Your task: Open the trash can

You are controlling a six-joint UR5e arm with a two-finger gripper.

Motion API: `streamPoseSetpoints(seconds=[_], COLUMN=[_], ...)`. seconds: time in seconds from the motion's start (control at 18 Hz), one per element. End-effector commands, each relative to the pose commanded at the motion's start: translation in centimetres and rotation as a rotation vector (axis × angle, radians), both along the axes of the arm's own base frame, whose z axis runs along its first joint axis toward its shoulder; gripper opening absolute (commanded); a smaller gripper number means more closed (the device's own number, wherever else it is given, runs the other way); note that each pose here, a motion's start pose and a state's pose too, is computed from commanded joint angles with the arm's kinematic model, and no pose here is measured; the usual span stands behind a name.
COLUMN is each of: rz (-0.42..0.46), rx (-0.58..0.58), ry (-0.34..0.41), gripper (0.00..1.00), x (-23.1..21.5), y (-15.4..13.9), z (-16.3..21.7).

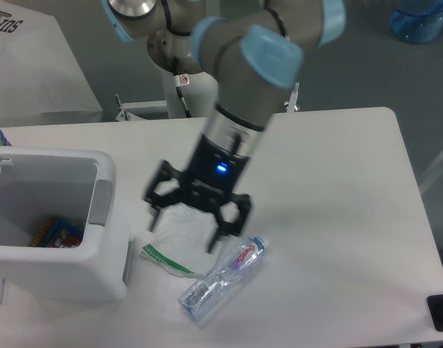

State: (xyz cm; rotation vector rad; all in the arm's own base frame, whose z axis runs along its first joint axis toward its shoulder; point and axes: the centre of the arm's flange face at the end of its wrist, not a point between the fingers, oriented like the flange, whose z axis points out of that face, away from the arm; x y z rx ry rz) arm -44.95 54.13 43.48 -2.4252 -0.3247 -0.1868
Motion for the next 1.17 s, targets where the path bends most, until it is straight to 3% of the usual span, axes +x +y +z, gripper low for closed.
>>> streamPoseSetpoints(seconds=[0.22,0.39,0.61,0.83,1.17], rz=[-0.012,-0.083,-0.174,-0.326,-0.409], rx=[-0.156,-0.266,-0.329,-0.488,-0.533], ry=[0.168,0.252,0.346,0.455,0.472], gripper=[1.00,1.00,1.00,1.00,1.00], x=[-4.0,-6.2,-10.1,-12.0,-13.4], y=[-0.1,-0.5,-1.3,-2.4,-4.2], z=[-2.5,-5.5,-7.5,-9.0,-9.8])
